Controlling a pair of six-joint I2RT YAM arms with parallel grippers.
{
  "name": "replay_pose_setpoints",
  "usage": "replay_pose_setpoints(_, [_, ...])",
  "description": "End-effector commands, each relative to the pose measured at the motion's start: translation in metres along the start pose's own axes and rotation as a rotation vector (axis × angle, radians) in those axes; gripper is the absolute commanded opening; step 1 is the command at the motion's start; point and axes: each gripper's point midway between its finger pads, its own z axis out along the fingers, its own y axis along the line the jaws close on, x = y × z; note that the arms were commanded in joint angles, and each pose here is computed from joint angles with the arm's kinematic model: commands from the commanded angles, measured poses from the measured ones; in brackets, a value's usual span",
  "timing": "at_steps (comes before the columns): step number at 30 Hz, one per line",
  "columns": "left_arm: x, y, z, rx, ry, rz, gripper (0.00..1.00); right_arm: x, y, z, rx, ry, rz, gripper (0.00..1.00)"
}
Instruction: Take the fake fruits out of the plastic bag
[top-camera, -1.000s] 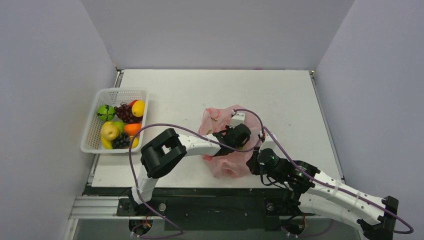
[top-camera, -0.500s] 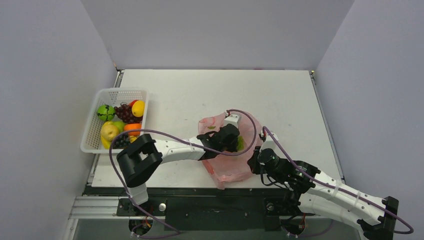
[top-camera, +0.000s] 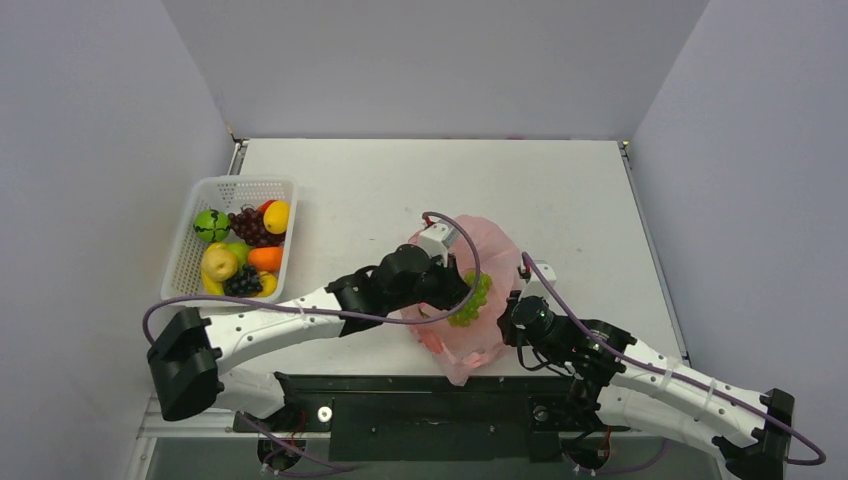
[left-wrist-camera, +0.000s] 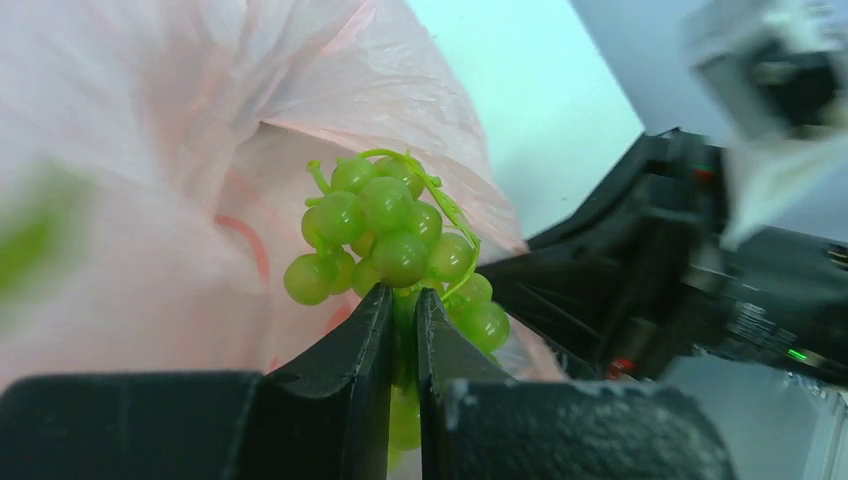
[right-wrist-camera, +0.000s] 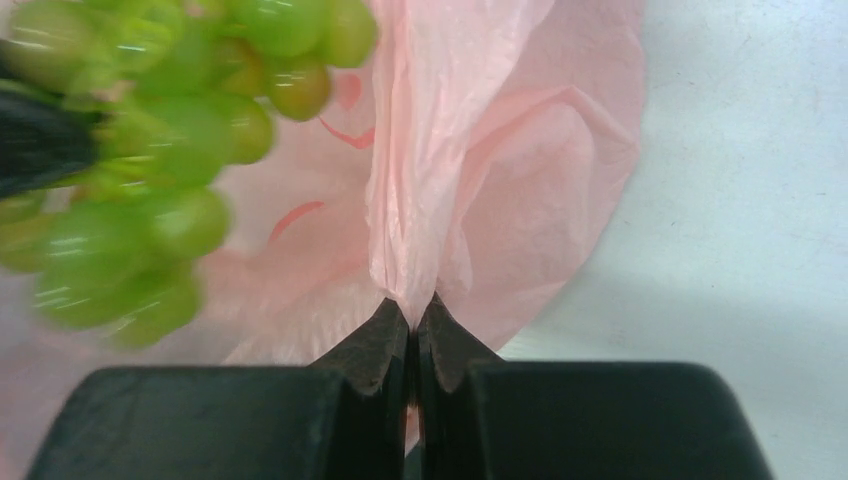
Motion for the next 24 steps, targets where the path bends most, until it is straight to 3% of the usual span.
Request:
replay_pose_setpoints(1, [-0.046, -0.035, -0.044, 0.119, -0.11, 0.051, 0.0, -0.019, 0.009, -0.003, -0.011, -0.058, 0.006, 0.0])
replay_pose_setpoints(6, [-0.088, -0.029, -0.089, 0.067, -0.253, 0.089, 0.0, -0.02, 0.011, -0.002, -0.016, -0.061, 0.005, 0.0])
replay_pose_setpoints(10, [-0.144, -0.029, -0.169, 0.103, -0.512, 0.086, 0.0, -0.021, 0.011, -0.003, -0.019, -0.064, 0.004, 0.0])
replay_pose_setpoints(12, [-0.161, -0.013, -0.201, 0.028, -0.612, 0.09, 0.0, -0.021, 0.01, -0.003, -0.015, -0.069, 0.003, 0.0])
replay_pose_setpoints(15, [-0.176, 0.031, -0.24, -0.224, -0.693, 0.09, 0.0, -0.022, 0.011, -0.003, -0.019, -0.067, 0.002, 0.0])
replay_pose_setpoints(16, [-0.166, 0.05, -0.246, -0.324, -0.654, 0.117, 0.0, -0.023, 0.012, -0.003, -0.02, -0.068, 0.002, 0.0])
replay_pose_setpoints(20, [-0.152, 0.134, -0.307, -0.85, -0.693, 0.116, 0.0, -0.025, 0.011, -0.003, -0.015, -0.074, -0.008, 0.0])
replay_pose_setpoints(24, [-0.137, 0.168, -0.336, -1.098, -0.696, 0.216, 0.0, -0.026, 0.012, -0.003, -0.012, -0.072, -0.018, 0.0])
